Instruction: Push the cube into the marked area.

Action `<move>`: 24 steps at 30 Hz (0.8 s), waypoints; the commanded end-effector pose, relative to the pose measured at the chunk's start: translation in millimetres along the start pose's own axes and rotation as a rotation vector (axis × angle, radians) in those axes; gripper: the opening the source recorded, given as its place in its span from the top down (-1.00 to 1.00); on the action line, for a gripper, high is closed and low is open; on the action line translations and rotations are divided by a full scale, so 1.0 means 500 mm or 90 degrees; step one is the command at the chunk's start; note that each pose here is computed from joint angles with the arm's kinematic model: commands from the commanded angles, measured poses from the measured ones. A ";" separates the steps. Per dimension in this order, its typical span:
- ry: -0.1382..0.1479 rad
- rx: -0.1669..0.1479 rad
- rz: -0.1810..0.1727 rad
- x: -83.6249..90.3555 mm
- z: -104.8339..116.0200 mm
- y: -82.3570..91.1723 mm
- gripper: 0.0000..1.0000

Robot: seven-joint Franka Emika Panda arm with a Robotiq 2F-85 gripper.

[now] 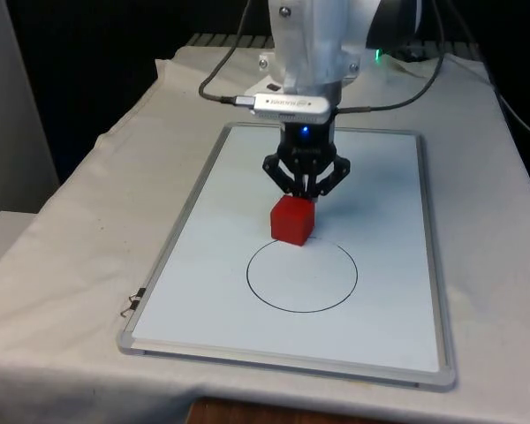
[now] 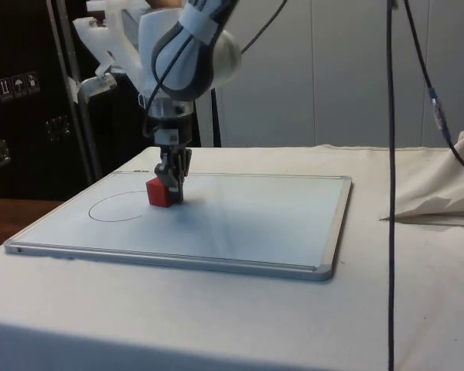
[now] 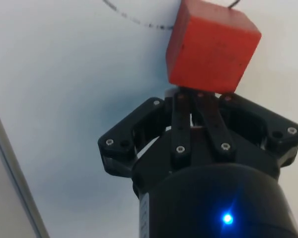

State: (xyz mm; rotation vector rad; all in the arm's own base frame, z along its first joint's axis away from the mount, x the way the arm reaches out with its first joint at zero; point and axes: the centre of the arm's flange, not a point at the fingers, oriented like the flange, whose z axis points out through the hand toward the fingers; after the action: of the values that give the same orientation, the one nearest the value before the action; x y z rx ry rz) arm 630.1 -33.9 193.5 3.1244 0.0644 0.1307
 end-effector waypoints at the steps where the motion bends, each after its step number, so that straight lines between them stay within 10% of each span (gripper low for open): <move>1: -0.005 0.004 0.000 0.008 0.005 0.008 0.99; 24: -0.031 -0.028 0.004 0.083 0.020 0.087 0.99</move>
State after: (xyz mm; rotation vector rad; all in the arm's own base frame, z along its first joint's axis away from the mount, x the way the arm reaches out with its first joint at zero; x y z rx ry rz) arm 673.6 -73.4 188.2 3.0873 0.0448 0.0722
